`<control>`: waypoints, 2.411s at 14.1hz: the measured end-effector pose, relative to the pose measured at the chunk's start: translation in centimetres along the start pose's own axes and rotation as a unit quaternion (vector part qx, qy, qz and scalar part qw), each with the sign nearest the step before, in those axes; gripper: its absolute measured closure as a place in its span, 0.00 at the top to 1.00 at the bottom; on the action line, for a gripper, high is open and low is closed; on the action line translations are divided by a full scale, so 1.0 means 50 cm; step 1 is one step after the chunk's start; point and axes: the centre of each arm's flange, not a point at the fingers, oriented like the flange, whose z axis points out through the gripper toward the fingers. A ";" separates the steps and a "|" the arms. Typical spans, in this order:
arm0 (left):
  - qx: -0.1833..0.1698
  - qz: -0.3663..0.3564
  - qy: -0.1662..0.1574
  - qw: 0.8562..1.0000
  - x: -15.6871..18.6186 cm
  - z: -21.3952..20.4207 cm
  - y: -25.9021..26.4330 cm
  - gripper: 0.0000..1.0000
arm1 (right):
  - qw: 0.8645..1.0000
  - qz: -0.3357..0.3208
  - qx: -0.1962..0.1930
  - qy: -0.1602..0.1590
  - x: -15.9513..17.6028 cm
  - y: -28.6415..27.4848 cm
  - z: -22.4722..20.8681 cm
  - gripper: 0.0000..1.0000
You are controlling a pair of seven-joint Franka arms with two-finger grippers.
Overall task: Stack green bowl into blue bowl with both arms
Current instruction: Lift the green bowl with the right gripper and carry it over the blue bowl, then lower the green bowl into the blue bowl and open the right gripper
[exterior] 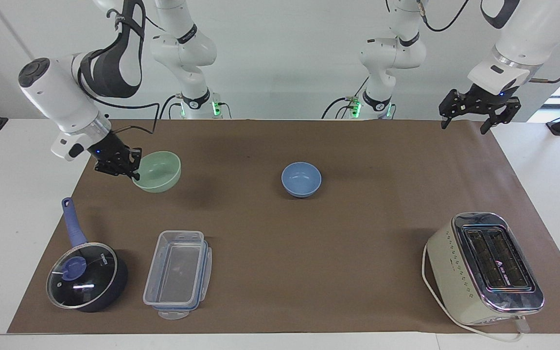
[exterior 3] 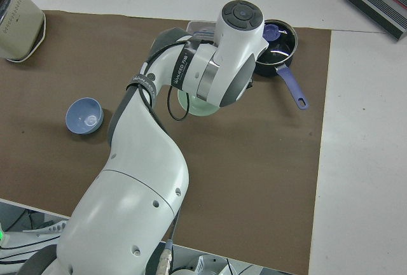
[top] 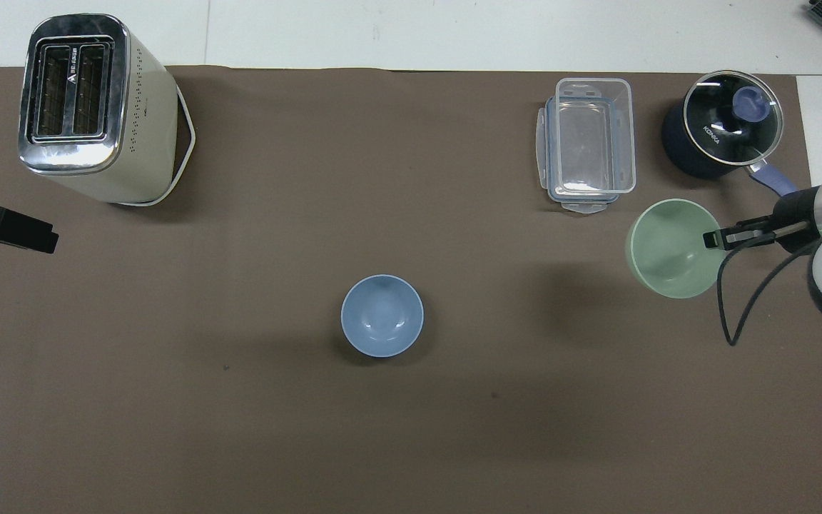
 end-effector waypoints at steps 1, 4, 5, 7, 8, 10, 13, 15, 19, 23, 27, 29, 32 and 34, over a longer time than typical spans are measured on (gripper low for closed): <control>0.000 0.000 0.000 1.000 0.000 0.000 0.000 1.00 | 1.000 0.007 0.002 -0.002 0.014 -0.047 0.006 0.05; 0.000 0.000 0.000 1.000 0.000 0.000 0.000 1.00 | 0.999 0.029 0.005 -0.015 0.040 -0.205 0.036 0.05; 0.000 0.000 0.000 1.000 0.000 0.000 0.000 1.00 | 0.999 0.037 0.004 -0.020 0.044 -0.255 0.046 0.05; 0.000 0.000 0.000 1.000 0.000 0.000 0.000 1.00 | 0.999 0.048 0.003 -0.021 0.047 -0.344 0.062 0.05; 0.000 0.000 0.000 1.000 0.000 0.000 0.000 1.00 | 0.998 0.053 0.003 -0.018 0.049 -0.383 0.070 0.05; 0.000 0.000 0.000 1.000 0.000 0.000 0.000 1.00 | 0.998 0.063 0.004 -0.019 0.046 -0.457 0.091 0.05; 0.000 0.000 0.000 1.000 0.000 0.000 0.000 1.00 | 0.997 0.069 0.006 -0.016 0.039 -0.543 0.124 0.05; 0.000 0.000 0.000 1.000 0.000 0.000 0.000 1.00 | 0.998 0.067 0.008 -0.009 0.038 -0.571 0.142 0.05; 0.000 0.000 0.000 1.000 0.000 0.000 0.000 1.00 | 0.998 0.056 0.008 -0.016 0.031 -0.616 0.190 0.05; 0.000 0.000 0.000 1.000 0.000 0.000 0.000 1.00 | 0.998 0.052 0.007 -0.027 0.019 -0.661 0.245 0.05; 0.000 0.000 0.000 1.000 0.000 0.000 0.000 1.00 | 0.998 0.063 0.008 -0.022 0.011 -0.693 0.286 0.05; 0.000 0.000 0.000 1.000 0.000 0.000 0.000 1.00 | 0.997 0.066 0.007 -0.024 0.007 -0.713 0.317 0.05; 0.000 0.000 0.000 1.000 0.000 0.000 0.000 1.00 | 0.997 0.071 0.006 -0.028 -0.001 -0.742 0.359 0.05; 0.000 0.000 0.000 1.000 0.000 0.000 0.000 1.00 | 0.997 0.068 0.004 -0.032 -0.004 -0.752 0.382 0.05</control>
